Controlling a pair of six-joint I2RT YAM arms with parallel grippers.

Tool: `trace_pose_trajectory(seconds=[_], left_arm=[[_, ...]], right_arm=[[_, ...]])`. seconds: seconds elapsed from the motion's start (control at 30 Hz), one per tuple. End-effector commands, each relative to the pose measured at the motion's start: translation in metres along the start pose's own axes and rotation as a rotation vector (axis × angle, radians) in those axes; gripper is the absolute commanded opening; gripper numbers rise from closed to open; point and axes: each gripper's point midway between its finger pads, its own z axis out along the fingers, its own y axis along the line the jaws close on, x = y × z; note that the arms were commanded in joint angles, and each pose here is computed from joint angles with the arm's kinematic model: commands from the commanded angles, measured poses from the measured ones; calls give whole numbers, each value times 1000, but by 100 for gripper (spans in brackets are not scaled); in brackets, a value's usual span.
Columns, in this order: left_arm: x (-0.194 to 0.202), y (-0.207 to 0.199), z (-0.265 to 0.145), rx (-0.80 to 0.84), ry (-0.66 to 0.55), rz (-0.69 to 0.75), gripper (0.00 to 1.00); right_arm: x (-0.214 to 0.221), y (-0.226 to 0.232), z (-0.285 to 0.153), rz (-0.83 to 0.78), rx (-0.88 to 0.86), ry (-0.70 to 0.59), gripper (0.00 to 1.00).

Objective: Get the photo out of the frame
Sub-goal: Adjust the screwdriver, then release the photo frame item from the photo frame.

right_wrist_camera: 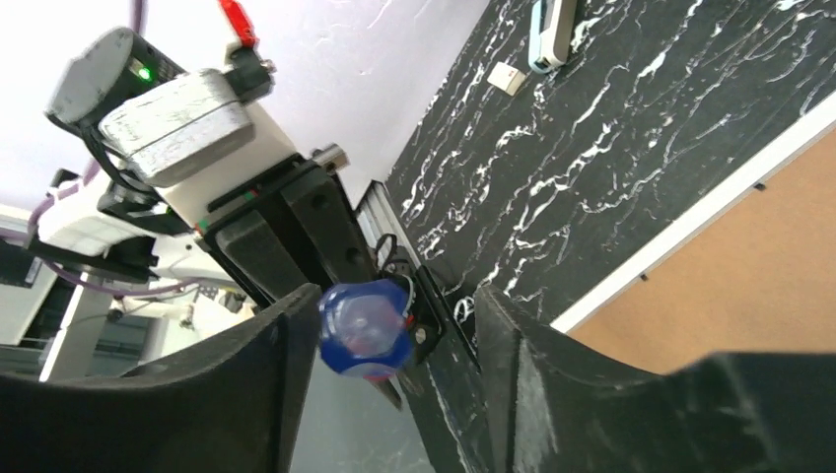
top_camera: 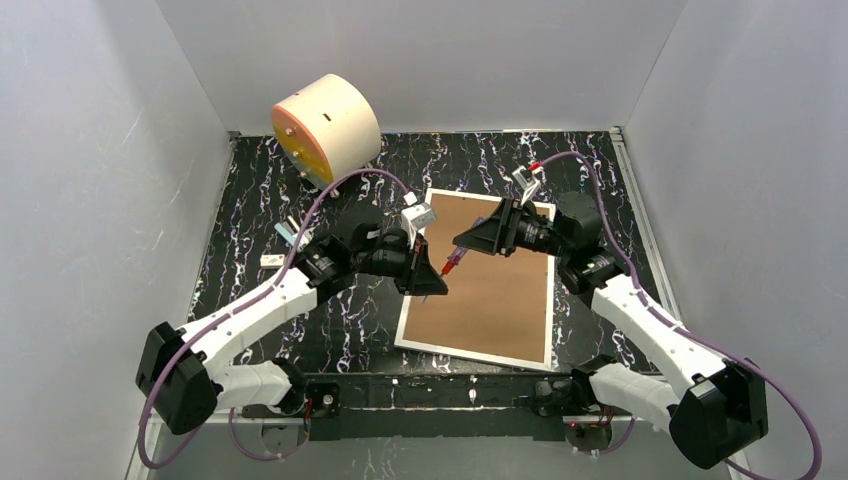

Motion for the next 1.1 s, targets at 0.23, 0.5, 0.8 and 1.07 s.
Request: trace_pose_trajectory(seconds=[0.23, 0.5, 0.8, 1.07], left_arm=[[33, 2, -57, -107, 374, 321, 0], [23, 4, -57, -115, 435, 363, 0], [14, 0, -53, -101, 431, 380, 0], [12, 0, -51, -100, 429, 381, 0]], right_arm=[[0, 28, -41, -90, -148, 264, 92], [2, 40, -42, -65, -235, 357, 83], [24, 35, -17, -79, -215, 457, 76], [41, 33, -4, -84, -242, 521, 54]])
